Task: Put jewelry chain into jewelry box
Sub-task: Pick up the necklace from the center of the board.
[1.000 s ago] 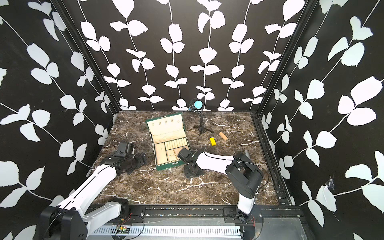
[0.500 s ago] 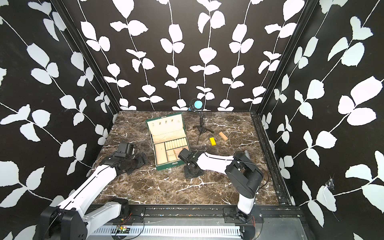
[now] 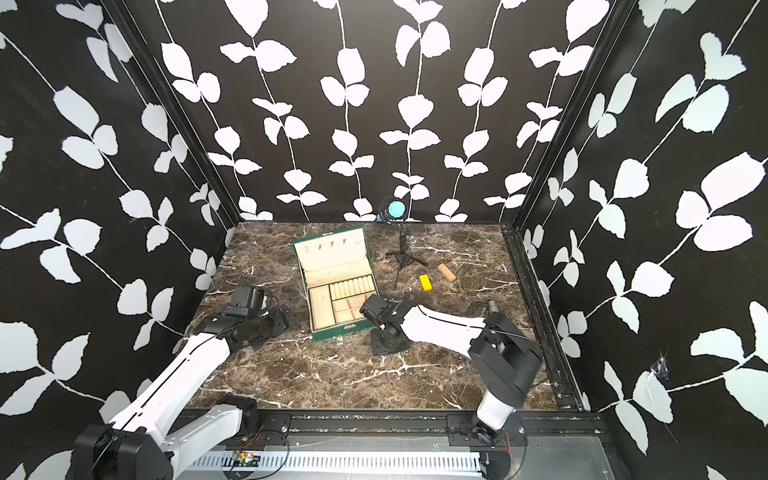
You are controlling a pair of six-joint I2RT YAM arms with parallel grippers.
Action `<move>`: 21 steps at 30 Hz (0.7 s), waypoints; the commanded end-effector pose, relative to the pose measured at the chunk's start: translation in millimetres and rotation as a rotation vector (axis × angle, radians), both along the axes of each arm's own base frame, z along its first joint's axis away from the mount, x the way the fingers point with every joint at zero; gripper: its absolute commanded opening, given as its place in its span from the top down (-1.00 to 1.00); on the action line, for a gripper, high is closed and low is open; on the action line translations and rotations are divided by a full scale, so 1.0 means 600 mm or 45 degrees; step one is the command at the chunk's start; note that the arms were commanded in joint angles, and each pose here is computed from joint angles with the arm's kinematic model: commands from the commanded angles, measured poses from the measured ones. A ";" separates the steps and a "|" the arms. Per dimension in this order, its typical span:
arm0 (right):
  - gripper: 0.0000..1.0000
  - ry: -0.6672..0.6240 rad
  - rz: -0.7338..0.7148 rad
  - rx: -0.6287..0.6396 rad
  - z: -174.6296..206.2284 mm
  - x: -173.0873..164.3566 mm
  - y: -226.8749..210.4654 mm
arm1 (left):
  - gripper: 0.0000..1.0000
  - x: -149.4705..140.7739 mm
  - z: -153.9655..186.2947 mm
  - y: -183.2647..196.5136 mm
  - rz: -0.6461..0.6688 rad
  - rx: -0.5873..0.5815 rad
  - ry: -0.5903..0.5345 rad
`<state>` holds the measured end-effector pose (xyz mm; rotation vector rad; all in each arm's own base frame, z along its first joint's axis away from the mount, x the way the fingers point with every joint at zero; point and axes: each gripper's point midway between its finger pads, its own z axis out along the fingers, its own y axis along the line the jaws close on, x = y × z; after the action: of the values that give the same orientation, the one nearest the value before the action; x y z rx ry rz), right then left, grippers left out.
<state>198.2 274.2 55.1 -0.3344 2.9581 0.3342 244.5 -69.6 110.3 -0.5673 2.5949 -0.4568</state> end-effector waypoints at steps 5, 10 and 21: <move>0.82 -0.043 0.121 -0.032 0.030 -0.006 -0.021 | -0.94 0.011 0.063 -0.031 -0.109 -0.086 -0.194; 0.13 -0.070 0.392 -0.186 0.030 -0.009 -0.048 | -0.93 0.003 0.060 -0.033 -0.128 -0.075 -0.177; 0.08 -0.191 1.086 -0.148 0.046 -0.044 -0.031 | -0.93 0.004 0.052 -0.031 -0.131 -0.059 -0.163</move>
<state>182.0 250.2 71.8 -1.2377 2.7059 0.1520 244.3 -86.3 134.9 -0.4425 2.5173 -0.5670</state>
